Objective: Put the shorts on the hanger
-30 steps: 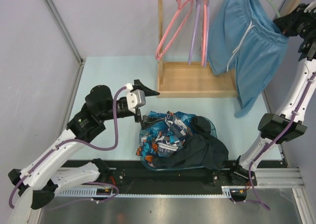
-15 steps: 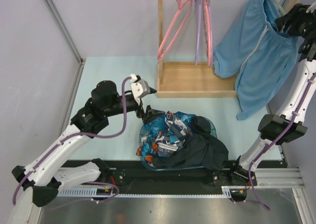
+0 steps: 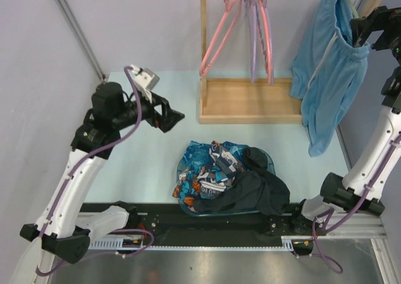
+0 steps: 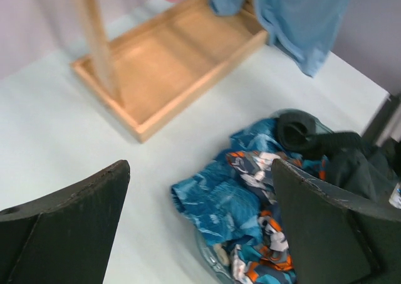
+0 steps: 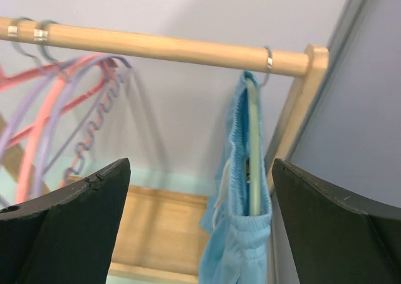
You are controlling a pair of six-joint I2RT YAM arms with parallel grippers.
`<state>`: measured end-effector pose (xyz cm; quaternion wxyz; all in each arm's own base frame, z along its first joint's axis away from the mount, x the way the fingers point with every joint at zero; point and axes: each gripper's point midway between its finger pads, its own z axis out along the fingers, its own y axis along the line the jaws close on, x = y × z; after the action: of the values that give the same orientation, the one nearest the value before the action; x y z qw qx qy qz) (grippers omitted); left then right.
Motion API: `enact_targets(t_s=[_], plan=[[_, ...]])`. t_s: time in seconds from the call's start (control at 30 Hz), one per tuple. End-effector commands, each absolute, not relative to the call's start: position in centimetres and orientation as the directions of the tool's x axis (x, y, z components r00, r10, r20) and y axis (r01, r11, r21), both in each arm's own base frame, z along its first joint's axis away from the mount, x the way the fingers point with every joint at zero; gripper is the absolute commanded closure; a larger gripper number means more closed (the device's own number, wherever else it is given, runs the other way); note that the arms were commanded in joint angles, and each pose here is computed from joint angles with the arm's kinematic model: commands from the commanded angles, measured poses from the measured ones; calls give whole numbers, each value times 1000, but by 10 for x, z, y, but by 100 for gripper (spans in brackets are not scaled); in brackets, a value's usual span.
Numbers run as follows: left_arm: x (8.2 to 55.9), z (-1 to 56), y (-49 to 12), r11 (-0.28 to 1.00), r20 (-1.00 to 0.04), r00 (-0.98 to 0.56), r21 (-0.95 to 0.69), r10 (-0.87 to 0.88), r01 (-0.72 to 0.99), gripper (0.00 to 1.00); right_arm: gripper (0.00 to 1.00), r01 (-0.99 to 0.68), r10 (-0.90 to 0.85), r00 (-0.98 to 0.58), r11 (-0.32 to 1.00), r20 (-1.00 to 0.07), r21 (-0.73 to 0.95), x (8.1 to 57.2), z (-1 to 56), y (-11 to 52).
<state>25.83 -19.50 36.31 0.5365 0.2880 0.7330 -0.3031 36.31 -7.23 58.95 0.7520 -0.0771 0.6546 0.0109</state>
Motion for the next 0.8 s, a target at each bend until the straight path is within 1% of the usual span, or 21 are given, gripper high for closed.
enact_targets(t_s=[0.0, 0.03, 0.07, 0.13, 0.17, 0.23, 0.27, 0.33, 0.37, 0.4, 0.5, 0.6, 0.77], plan=[[267, 377, -167, 720, -933, -349, -184, 85, 669, 0, 0, -242, -78, 96, 965, -992, -100, 339, 577, -23], [272, 381, -159, 736, -932, -352, -182, 81, 652, 0, 0, -274, -68, 69, 958, -995, -84, 336, 567, -13], [271, 374, -154, 743, -920, -382, -193, 90, 641, 0, 0, -335, -61, 29, 940, -998, -67, 328, 549, 12], [269, 371, -148, 727, -918, -381, -187, 110, 661, 0, 0, -369, -46, -35, 929, -998, -30, 319, 524, 29], [266, 366, -145, 723, -909, -400, -198, 118, 662, 0, 0, -425, -45, -98, 905, -994, 1, 311, 495, 51], [264, 354, -144, 706, -894, -423, -202, 151, 679, 0, 0, -438, -59, -159, 899, -985, 17, 302, 464, 63], [260, 344, -141, 708, -874, -457, -217, 165, 672, 0, 0, -452, -62, -209, 891, -976, 40, 292, 438, 69], [256, 326, -134, 720, -858, -476, -205, 194, 663, 0, 0, -467, -68, -288, 881, -955, 78, 277, 397, 74], [255, 321, -131, 731, -859, -471, -187, 203, 656, 0, 0, -477, -81, -281, 877, -956, 65, 277, 397, 75], [253, 302, -127, 738, -844, -485, -174, 229, 652, 0, 0, -500, -129, -322, 864, -938, 53, 266, 371, 77], [248, 279, -113, 764, -830, -480, -106, 285, 637, 0, 0, -490, -187, -398, 871, -898, 36, 249, 332, 70], [238, 238, -104, 775, -777, -535, -99, 331, 624, 0, 0, -479, -226, -462, 877, -858, 27, 239, 308, 63], [233, 215, -95, 783, -758, -539, -59, 368, 619, 0, 0, -487, -248, -479, 873, -842, 20, 225, 293, 60]])
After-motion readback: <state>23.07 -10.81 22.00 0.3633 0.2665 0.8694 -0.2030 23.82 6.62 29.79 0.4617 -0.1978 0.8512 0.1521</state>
